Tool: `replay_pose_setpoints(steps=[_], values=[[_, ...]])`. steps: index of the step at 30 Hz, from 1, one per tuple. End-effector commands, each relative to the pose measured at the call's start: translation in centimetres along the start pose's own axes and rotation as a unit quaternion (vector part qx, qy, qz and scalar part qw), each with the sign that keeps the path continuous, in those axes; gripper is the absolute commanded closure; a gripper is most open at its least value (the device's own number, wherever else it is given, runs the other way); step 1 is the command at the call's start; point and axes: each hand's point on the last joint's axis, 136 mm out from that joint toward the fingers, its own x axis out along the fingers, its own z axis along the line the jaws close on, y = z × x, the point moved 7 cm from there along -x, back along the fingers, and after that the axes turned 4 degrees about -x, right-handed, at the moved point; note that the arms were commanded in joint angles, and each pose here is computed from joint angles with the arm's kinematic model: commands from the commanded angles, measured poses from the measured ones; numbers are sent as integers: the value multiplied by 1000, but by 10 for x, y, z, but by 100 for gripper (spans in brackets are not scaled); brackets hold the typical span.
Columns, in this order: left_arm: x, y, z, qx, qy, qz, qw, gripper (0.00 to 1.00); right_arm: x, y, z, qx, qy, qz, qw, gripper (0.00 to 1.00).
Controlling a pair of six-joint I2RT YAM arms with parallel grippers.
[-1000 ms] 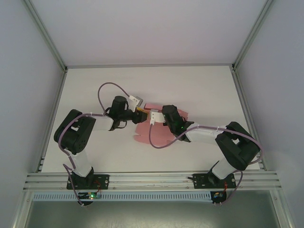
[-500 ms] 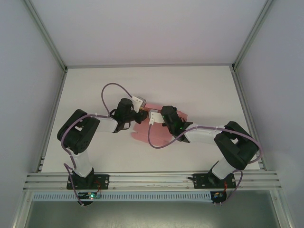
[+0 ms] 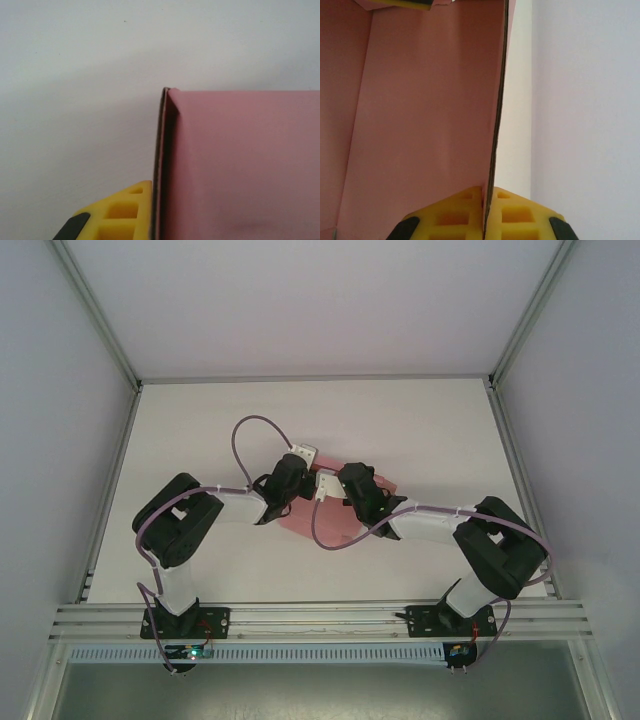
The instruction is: Assemble paper box
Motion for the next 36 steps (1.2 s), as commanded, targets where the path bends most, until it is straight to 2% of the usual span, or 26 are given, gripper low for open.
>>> replay_pose_setpoints(steps=[1, 4, 7, 14, 15, 16, 19, 20, 21, 22, 24, 25, 28, 32, 33, 35, 36], values=[[-9, 42, 80, -38, -239, 59, 968, 95, -15, 3, 19, -36, -59, -5, 998, 100], [-10, 47, 90, -43, -292, 68, 953, 97, -18, 7, 19, -34, -64, 1, 997, 100], [-16, 49, 99, -54, -366, 73, 926, 100, -19, 9, 18, -32, -64, 7, 997, 100], [-32, 47, 107, -58, -410, 62, 908, 100, -18, 17, 15, -27, -56, 28, 998, 100], [-34, 46, 108, -53, -419, 64, 904, 97, -18, 18, 14, -26, -55, 32, 998, 100], [-35, 47, 108, -53, -424, 72, 901, 90, -18, 19, 13, -23, -54, 32, 998, 100], [-36, 49, 109, -53, -432, 84, 896, 94, -17, 20, 11, -19, -54, 32, 998, 100], [-35, 50, 109, -54, -428, 87, 898, 96, -17, 20, 12, -18, -55, 33, 998, 100], [-30, 52, 106, -51, -407, 91, 907, 96, -17, 20, 12, -18, -56, 30, 998, 100], [-26, 54, 102, -56, -381, 91, 919, 93, -17, 20, 12, -17, -56, 29, 998, 100], [-16, 54, 89, -64, -297, 85, 949, 78, -18, 18, 12, -16, -58, 24, 998, 100], [-12, 53, 82, -71, -263, 80, 959, 74, -18, 18, 12, -15, -59, 23, 998, 100], [-4, 45, 71, -78, -212, 72, 971, 70, -19, 17, 13, -14, -61, 18, 998, 100], [2, 38, 65, -67, -188, 76, 977, 74, -20, 15, 13, -10, -63, 8, 998, 100], [2, 37, 64, -67, -183, 72, 978, 78, -20, 14, 13, -10, -63, 6, 998, 100], [2, 33, 63, -63, -177, 61, 980, 93, -21, 13, 11, -7, -61, 3, 998, 100], [1, 32, 66, -67, -195, 55, 977, 97, -22, 12, 10, -6, -60, 1, 998, 100]])
